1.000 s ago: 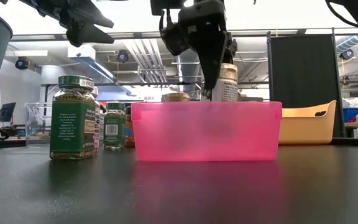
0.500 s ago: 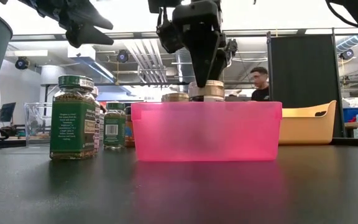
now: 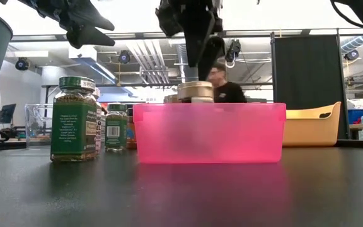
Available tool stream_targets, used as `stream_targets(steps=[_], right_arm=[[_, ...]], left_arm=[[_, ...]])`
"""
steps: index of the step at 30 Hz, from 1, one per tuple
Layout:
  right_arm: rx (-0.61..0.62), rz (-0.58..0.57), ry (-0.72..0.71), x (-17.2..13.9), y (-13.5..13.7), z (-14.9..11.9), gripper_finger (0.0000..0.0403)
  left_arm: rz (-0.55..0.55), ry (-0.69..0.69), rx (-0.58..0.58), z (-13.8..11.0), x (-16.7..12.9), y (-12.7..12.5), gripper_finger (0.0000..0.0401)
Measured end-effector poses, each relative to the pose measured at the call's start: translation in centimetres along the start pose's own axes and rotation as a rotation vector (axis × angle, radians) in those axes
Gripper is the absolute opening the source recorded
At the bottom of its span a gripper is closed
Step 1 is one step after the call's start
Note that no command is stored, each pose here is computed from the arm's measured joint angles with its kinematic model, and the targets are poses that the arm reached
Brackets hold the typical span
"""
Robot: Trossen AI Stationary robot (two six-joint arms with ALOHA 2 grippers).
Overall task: Sort spices by type
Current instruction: Put the bottom gold seasoning bottle into the red bin
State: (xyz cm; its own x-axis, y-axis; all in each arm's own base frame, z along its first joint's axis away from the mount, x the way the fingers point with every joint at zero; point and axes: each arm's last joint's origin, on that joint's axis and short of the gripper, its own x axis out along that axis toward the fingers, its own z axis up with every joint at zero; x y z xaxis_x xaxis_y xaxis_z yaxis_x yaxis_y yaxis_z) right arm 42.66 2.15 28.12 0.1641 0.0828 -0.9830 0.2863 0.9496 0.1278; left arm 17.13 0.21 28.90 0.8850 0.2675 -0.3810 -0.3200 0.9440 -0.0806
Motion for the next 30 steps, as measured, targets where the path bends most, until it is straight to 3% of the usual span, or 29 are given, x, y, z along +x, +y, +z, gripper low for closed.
stream_targets(steps=[3,16,23,30], right_arm=[[0.004,0.0,-0.014,-1.2,0.2,0.0,0.0298],[-0.019,-0.24,-0.174,-7.1,1.8,-3.4,0.0224],[-0.088,-0.342,-0.186,-6.3,3.6,-4.5,0.0146],[-0.141,-0.39,-0.086,-2.7,2.9,-5.5,0.0023]], left_arm=[[0.0,0.0,0.0,0.0,0.0,0.0,0.0276],[0.0,0.001,0.0,0.0,0.0,0.0,0.0276],[0.002,0.009,0.003,-0.1,0.0,0.0,0.0276],[0.001,0.009,0.003,-0.1,0.0,0.0,0.0276]])
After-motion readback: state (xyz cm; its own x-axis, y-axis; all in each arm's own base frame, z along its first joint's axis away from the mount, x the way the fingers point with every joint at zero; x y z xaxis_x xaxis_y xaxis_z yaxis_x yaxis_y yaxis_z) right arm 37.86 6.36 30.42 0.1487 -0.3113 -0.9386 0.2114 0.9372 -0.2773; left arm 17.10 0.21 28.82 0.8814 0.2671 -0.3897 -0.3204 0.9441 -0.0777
